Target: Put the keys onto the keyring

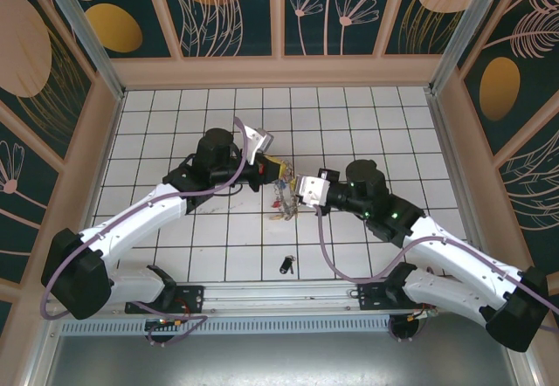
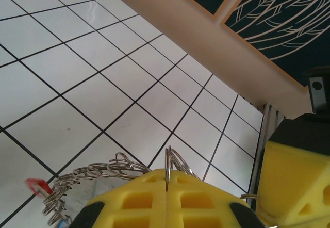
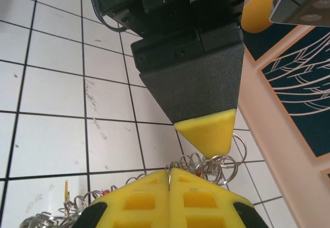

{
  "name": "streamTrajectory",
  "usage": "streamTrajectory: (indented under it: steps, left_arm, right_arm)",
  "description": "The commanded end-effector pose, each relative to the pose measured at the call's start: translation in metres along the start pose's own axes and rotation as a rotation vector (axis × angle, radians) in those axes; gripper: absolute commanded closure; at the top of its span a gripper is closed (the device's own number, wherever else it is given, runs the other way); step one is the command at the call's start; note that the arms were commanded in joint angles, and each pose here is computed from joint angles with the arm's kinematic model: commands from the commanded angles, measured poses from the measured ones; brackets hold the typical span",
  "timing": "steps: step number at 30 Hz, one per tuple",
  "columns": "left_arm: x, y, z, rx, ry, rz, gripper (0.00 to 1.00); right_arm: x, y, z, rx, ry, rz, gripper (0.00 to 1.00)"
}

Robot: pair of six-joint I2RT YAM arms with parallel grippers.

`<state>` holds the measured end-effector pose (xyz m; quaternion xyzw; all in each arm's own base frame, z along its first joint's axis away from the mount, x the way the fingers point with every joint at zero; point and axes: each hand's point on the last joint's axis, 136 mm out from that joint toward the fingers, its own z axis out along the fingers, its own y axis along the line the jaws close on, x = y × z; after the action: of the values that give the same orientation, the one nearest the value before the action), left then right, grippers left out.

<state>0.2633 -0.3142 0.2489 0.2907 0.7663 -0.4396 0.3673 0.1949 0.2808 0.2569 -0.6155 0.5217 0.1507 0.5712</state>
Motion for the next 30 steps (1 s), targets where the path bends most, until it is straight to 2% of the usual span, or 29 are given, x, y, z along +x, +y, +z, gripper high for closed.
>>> streamTrajectory:
  steps: [1,3,5,10,15,19,22,26,30]
  left_arm:
    - [-0.021,0.003,-0.007,-0.021,-0.093,0.069,1.00]
    - [-0.019,-0.002,-0.009,0.003,-0.092,0.091,0.99]
    - [-0.017,-0.004,-0.011,0.010,-0.090,0.114,0.78]
    - [-0.014,-0.006,-0.025,-0.038,-0.083,0.235,0.62]
    - [-0.006,-0.017,-0.051,-0.055,-0.138,0.443,0.58]
    - [0.022,-0.046,-0.063,0.095,-0.226,0.687,0.57]
    - [0.029,-0.042,-0.064,0.082,-0.285,0.735,0.55]
    - [0.032,-0.029,-0.051,0.056,-0.243,0.765,0.55]
    - [0.027,-0.027,-0.035,0.089,-0.217,0.787,0.57]
  right_arm:
    - [-0.012,0.016,-0.004,-0.066,-0.098,0.029,1.00]
    - [-0.012,0.014,-0.006,-0.056,-0.113,0.031,1.00]
    - [-0.011,0.013,-0.007,-0.049,-0.129,0.037,1.00]
    - [-0.005,0.008,-0.007,-0.040,-0.141,0.065,1.00]
    - [0.000,0.004,-0.004,-0.039,-0.148,0.088,1.00]
    - [0.003,0.002,-0.002,-0.051,-0.165,0.117,1.00]
    - [0.002,0.001,-0.002,-0.055,-0.191,0.134,1.00]
    - [0.001,-0.001,-0.002,-0.068,-0.211,0.146,1.00]
    - [0.000,-0.004,-0.002,-0.075,-0.226,0.152,1.00]
